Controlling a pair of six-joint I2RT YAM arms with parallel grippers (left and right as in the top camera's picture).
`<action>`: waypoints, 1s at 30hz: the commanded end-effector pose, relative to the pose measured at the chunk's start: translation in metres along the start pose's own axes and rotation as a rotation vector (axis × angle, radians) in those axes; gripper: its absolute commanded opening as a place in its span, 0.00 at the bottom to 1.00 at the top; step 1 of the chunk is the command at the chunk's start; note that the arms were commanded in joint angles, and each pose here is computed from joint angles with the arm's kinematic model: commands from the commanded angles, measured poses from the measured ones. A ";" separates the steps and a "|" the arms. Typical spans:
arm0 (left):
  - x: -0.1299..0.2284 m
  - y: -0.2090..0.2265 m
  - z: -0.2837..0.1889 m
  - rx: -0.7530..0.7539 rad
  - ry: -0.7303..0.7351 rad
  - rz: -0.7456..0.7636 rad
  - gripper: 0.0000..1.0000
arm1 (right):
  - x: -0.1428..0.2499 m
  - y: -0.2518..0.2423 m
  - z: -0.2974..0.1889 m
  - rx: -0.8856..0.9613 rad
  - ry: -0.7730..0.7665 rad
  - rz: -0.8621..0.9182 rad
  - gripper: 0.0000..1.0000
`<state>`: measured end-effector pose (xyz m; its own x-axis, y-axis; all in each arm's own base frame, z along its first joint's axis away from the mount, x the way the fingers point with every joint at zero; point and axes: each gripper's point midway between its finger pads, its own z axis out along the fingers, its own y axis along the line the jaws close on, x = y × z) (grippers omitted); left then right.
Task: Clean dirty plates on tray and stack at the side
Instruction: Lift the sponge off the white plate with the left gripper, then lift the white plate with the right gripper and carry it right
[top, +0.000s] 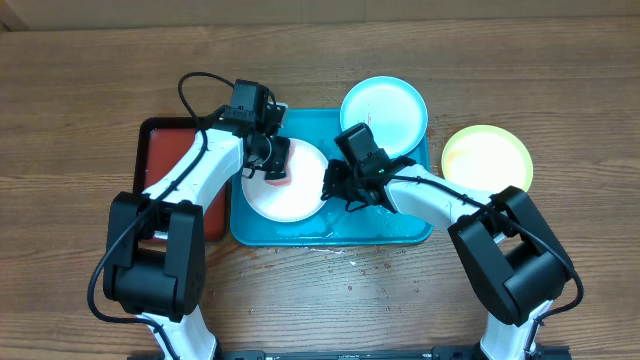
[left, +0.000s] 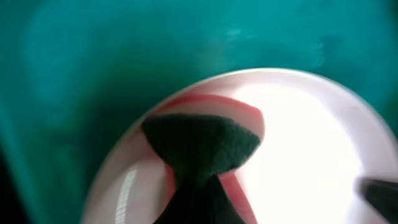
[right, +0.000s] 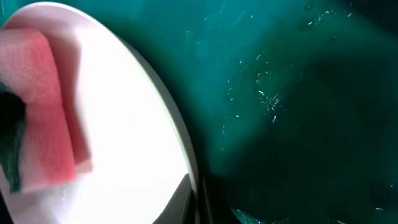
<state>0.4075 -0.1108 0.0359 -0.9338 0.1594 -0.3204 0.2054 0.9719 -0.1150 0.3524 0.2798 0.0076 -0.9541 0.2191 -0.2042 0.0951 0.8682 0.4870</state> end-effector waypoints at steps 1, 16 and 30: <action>-0.026 0.034 -0.024 -0.204 -0.056 -0.104 0.04 | -0.007 0.004 -0.001 -0.005 -0.018 0.006 0.04; -0.074 0.020 -0.134 -0.195 -0.076 -0.128 0.04 | -0.012 0.014 -0.026 0.033 0.000 -0.017 0.04; -0.033 0.004 -0.071 -0.078 0.156 -0.140 0.04 | -0.049 -0.005 -0.158 0.344 -0.303 -0.125 0.04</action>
<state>0.4231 -0.0913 0.1385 -0.9711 0.0554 -0.2323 0.0612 0.9980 -0.0179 0.3382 0.2255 0.1044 -0.9341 0.1669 -0.3156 0.0828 0.9612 0.2630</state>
